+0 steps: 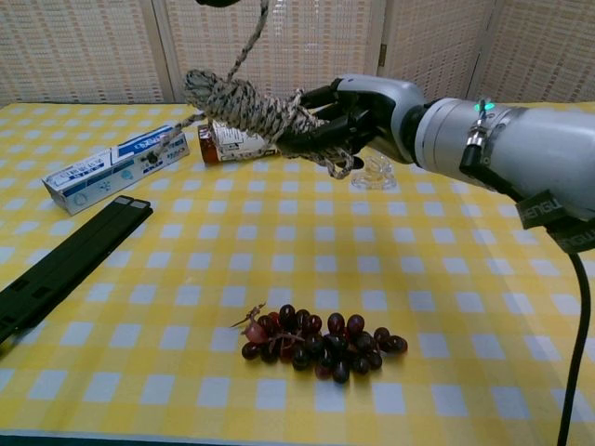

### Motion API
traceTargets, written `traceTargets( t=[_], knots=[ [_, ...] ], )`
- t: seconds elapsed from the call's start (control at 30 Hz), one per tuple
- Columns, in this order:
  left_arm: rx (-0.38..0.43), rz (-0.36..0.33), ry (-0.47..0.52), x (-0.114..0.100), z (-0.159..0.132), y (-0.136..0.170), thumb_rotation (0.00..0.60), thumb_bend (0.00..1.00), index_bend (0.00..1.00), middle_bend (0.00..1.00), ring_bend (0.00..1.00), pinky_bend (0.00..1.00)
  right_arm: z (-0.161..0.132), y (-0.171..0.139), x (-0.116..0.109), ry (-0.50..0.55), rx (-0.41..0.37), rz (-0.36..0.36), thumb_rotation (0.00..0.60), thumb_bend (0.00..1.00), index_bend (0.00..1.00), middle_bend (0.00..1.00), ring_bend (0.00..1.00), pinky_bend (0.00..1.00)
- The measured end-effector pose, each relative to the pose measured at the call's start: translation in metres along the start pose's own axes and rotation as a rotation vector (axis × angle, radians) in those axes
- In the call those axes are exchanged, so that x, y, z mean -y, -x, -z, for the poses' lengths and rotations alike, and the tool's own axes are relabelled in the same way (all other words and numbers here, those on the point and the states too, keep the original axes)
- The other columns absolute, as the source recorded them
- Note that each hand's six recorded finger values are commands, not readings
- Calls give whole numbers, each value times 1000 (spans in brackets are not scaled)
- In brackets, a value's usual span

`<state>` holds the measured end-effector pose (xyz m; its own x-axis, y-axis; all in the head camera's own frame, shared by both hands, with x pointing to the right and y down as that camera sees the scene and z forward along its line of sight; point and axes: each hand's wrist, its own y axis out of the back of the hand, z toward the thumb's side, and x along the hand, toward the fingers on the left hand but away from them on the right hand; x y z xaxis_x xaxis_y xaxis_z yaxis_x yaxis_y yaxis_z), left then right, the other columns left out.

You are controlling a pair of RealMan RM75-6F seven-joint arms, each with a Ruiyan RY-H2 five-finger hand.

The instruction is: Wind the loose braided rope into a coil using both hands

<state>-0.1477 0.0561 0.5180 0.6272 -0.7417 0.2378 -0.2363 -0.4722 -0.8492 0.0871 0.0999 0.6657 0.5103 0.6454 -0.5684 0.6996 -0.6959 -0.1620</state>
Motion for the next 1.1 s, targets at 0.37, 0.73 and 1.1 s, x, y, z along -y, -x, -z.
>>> traceTargets(
  t=[0.37,0.73,1.1],
  knots=[
    [20,39,124,14,-4,28,600,521,627,880,810,774,-13,14,-10,335,-41,253,600,658,1000,831,948,881],
    [6,91,173,32,5,40,600,521,627,880,810,774,-21,16,-16,576,-157,306,600,658,1000,831,950,881],
    [-38,183,179,55,23,46,600,521,626,880,810,774,-34,13,-21,712,-253,240,600,658,1000,831,952,881]
  ],
)
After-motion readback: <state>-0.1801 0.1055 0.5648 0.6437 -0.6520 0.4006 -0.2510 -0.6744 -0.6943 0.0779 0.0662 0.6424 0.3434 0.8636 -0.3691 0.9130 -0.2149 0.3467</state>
